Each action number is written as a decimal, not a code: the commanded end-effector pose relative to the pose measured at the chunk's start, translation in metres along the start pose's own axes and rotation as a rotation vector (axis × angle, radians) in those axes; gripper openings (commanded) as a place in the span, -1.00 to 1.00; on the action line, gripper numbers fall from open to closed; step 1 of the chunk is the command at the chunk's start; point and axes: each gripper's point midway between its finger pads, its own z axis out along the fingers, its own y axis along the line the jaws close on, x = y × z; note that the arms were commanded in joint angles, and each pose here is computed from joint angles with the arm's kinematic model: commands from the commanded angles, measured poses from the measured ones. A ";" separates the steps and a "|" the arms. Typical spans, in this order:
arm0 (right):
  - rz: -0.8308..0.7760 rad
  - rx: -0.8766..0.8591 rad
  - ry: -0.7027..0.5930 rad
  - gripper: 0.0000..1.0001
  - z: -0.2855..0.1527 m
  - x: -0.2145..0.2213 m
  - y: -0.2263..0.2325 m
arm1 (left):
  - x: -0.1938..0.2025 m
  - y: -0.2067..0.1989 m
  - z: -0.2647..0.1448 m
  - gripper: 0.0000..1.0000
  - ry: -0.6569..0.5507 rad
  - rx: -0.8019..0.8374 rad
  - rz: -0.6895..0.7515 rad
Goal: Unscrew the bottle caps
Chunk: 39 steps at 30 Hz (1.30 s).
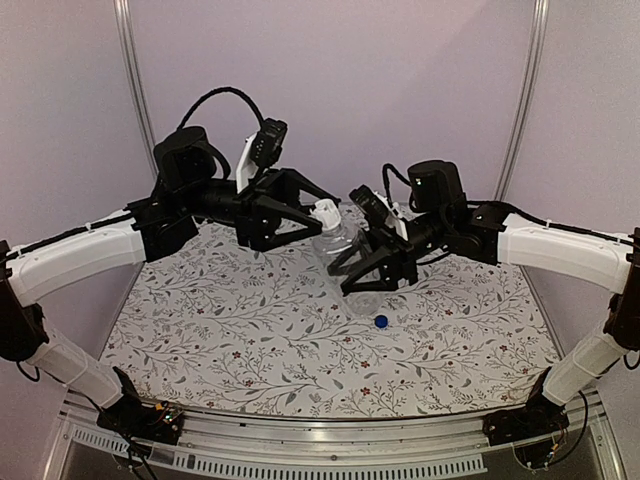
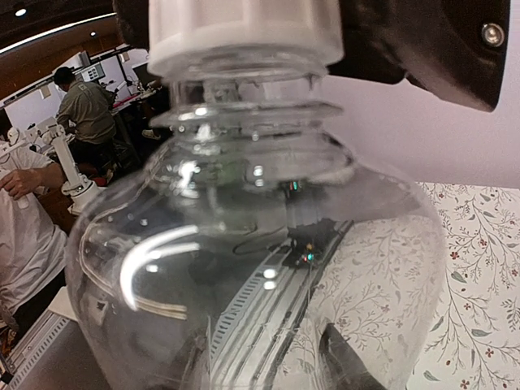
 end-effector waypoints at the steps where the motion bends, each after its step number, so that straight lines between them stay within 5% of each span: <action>1: -0.025 -0.016 -0.005 -0.27 0.002 -0.005 0.000 | -0.012 -0.002 -0.001 0.16 -0.022 0.039 0.029; 18: -0.011 0.090 0.015 -0.29 0.000 -0.001 -0.015 | -0.007 0.008 -0.002 -0.52 -0.024 -0.025 0.004; 32: 0.098 0.618 0.039 -0.35 -0.039 -0.004 -0.091 | -0.025 0.070 -0.042 -0.91 -0.159 -0.728 -0.113; 39: 0.119 0.684 0.053 -0.35 -0.045 0.004 -0.103 | -0.022 0.092 -0.044 -0.94 -0.166 -0.874 -0.189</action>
